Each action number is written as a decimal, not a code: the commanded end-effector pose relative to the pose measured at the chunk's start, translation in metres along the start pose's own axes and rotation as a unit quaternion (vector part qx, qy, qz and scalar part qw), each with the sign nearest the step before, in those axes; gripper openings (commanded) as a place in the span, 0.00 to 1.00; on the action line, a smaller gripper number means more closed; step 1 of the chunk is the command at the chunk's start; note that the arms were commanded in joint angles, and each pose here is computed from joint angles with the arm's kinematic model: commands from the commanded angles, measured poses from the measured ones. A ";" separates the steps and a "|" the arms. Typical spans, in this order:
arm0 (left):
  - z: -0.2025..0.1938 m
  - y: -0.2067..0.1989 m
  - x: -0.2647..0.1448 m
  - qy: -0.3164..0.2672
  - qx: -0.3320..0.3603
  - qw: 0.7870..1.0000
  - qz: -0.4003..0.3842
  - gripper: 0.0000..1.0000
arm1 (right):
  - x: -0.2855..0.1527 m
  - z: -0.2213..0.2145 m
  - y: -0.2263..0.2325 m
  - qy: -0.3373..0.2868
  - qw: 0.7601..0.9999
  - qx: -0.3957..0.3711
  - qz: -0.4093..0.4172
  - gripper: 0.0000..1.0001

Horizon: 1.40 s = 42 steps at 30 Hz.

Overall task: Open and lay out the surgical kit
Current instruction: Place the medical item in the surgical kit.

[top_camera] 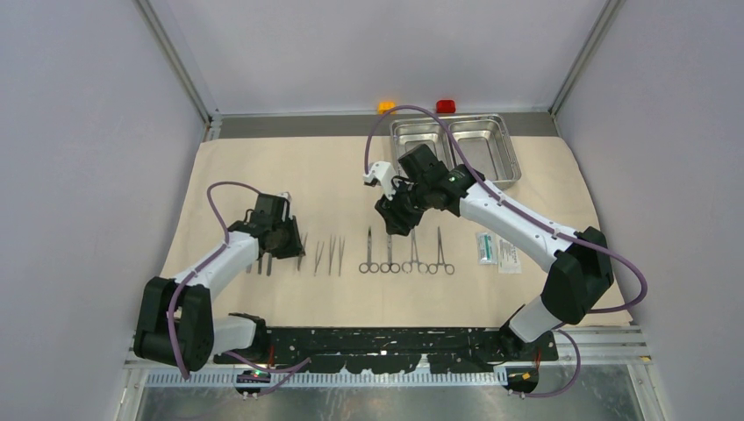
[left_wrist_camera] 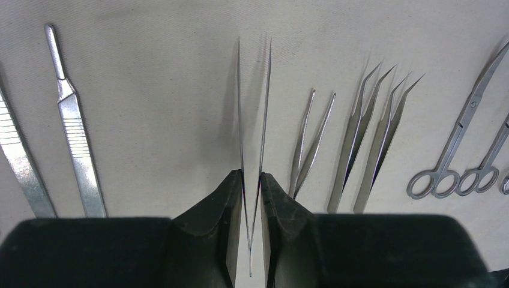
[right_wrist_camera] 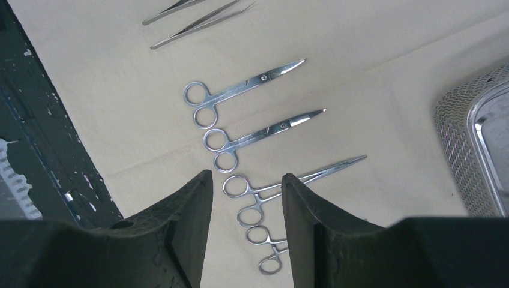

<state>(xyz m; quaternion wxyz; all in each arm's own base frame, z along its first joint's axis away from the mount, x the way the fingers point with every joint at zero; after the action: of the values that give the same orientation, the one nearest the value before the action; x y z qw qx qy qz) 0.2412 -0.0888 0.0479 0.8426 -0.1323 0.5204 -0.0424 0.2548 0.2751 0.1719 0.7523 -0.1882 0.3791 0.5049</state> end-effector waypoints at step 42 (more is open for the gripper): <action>0.011 -0.004 0.005 0.012 0.019 1.000 -0.004 0.29 | -0.006 0.012 -0.004 -0.017 1.000 -0.015 -0.008 0.50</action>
<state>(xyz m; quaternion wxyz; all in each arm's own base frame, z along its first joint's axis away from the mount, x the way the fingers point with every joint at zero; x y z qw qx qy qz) 0.2393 -0.0883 0.0375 0.8302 -0.1201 0.5425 -0.0445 0.2543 0.2738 0.1712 0.7516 -0.1897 0.3817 0.5034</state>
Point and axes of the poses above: each gripper's point midway between its finger pads, its own x axis out along the fingers, its own y axis along the line the jaws close on, z = x × y, the point moved 1 cm from there along -x, back along the fingers, and after that the axes turned 2 degrees about x, right-handed, at the moved point
